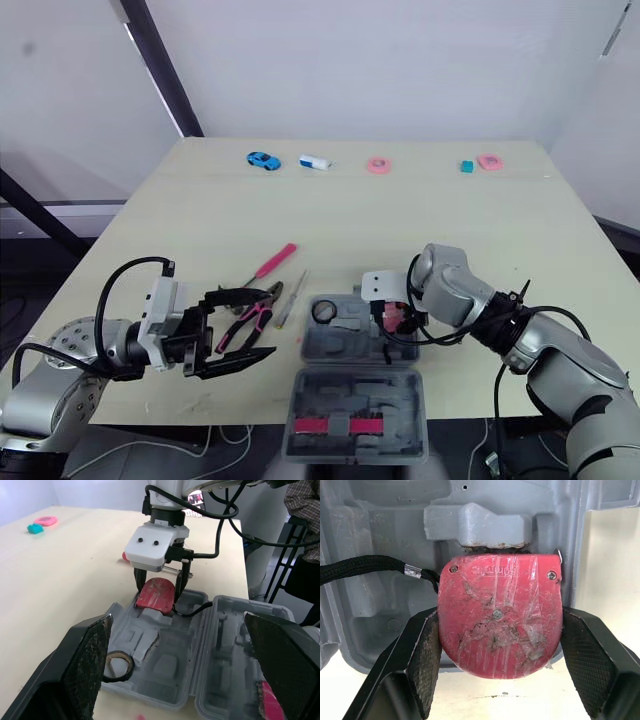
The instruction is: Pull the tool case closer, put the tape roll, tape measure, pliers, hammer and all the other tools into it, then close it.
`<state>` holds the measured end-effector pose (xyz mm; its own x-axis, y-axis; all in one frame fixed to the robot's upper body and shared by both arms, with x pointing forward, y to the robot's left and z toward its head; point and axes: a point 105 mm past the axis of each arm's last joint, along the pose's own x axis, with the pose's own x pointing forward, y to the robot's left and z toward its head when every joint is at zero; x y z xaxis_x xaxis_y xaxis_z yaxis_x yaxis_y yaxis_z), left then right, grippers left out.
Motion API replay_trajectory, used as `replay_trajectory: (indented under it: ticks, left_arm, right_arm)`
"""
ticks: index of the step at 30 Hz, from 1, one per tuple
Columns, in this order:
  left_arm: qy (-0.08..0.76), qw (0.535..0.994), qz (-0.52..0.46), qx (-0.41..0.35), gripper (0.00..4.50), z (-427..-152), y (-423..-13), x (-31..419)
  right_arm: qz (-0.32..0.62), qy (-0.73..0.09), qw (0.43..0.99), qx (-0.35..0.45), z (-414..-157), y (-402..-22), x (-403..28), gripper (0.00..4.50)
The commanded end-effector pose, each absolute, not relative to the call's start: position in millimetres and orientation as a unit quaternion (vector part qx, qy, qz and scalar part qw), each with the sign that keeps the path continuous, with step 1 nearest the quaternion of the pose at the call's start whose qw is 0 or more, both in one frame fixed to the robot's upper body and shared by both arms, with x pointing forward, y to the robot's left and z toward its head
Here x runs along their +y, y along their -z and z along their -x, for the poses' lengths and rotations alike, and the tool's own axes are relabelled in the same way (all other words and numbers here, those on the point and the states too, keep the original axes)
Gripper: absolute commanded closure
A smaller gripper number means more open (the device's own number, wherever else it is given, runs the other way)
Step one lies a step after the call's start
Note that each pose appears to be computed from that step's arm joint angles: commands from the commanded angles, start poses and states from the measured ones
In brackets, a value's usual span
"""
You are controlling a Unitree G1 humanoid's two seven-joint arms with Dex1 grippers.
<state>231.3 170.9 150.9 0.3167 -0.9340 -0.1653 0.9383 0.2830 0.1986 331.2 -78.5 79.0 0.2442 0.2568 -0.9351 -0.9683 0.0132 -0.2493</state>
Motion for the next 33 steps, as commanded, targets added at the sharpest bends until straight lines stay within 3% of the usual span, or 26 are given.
replay_trajectory:
  ticks: [1, 10, 13, 14, 33]
  left_arm:
    - [0.589, 0.797, -0.132, -0.006, 0.0, -230, -156, 169]
    - [0.591, 0.796, -0.13, -0.006, 0.0, -231, -156, 168]
    - [0.593, 0.795, -0.129, -0.006, 0.0, -230, -154, 166]
    - [0.593, 0.795, -0.129, -0.006, 0.0, -230, -154, 166]
    - [0.6, 0.79, -0.125, -0.011, 0.0, -231, -154, 163]
  right_arm:
    - [0.493, -0.496, 0.626, 0.346, -334, -85, -77, 1.57]
    - [0.491, -0.507, 0.619, 0.345, -328, -83, -77, 1.57]
    - [0.494, -0.507, 0.619, 0.342, -329, -84, -78, 0.08]
    - [0.492, -0.508, 0.62, 0.339, -329, -84, -77, 0.03]
    - [0.472, -0.496, 0.669, 0.29, -330, -122, -85, 0.03]
